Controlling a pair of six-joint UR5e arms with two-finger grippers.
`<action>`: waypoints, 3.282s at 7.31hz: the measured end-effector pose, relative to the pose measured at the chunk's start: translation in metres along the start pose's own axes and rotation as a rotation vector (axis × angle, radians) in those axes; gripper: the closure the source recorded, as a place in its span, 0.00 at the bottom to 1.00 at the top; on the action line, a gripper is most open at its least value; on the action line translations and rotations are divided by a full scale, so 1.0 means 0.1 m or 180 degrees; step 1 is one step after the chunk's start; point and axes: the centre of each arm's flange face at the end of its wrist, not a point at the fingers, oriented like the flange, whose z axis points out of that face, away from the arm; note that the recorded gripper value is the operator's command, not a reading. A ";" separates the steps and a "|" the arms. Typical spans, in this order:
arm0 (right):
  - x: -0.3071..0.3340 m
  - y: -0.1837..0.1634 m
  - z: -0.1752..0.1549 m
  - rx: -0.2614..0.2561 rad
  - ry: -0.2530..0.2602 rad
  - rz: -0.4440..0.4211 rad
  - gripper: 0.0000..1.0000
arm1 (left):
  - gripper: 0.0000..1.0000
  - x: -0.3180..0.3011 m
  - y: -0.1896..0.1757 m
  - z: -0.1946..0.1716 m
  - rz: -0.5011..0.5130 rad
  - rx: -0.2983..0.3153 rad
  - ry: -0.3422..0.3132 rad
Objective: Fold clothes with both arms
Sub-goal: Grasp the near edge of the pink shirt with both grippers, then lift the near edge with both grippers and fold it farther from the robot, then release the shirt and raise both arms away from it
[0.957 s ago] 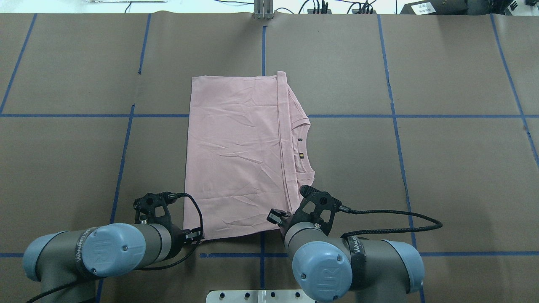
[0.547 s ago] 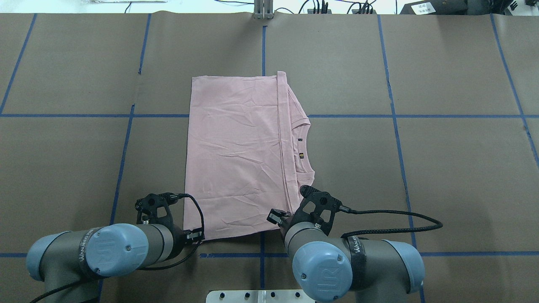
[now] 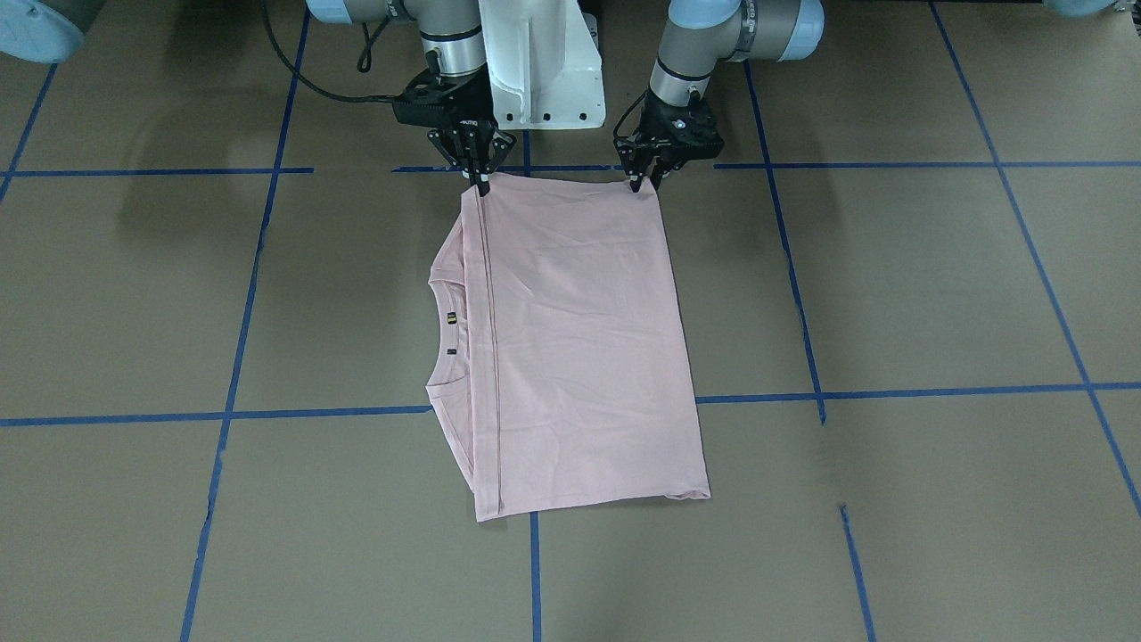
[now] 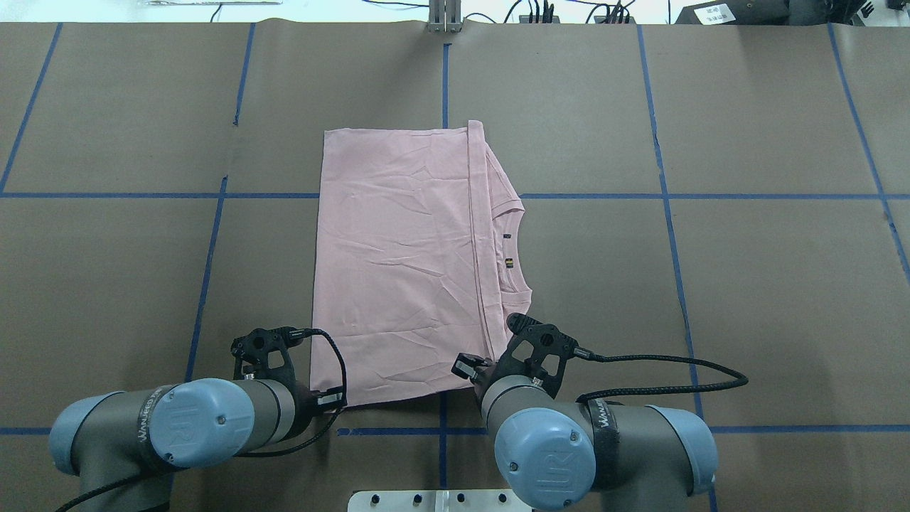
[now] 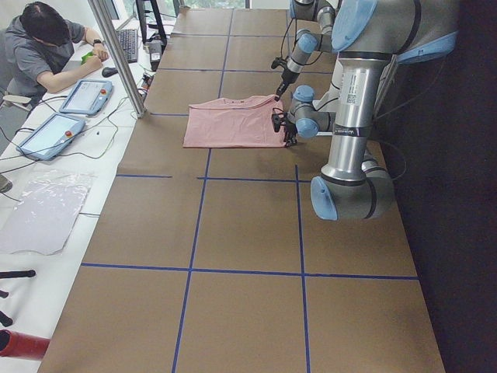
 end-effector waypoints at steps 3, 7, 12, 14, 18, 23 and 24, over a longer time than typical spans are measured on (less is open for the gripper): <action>0.07 -0.01 0.04 0.0014 0.0040 -0.0013 1.00 | 1.00 0.04 0.00 -0.08 0.0065 -0.0008 0.0048; 0.14 0.01 -0.58 -0.0102 0.0052 -0.0087 1.00 | 1.00 0.36 0.00 -1.04 0.0309 -0.0112 0.0246; 0.28 0.01 -1.42 -0.0236 0.0175 -0.0144 1.00 | 1.00 0.70 -0.06 -2.08 0.0433 -0.0254 0.0266; 0.10 -0.22 -1.24 -0.0066 0.0215 -0.0101 1.00 | 1.00 0.87 -0.54 -1.87 0.0565 -0.0010 0.0129; -0.47 -1.01 -0.40 0.0236 0.0238 -0.0078 1.00 | 1.00 1.04 -1.59 -1.44 0.0636 0.0311 -0.0049; -1.18 -2.85 1.30 0.0269 0.0583 -0.0644 0.00 | 0.00 0.72 -3.72 -0.20 0.1067 0.0781 -0.0285; -1.19 -3.22 1.29 0.0165 0.0595 -0.0755 0.00 | 0.00 0.58 -3.99 -0.26 0.1229 0.0759 -0.0271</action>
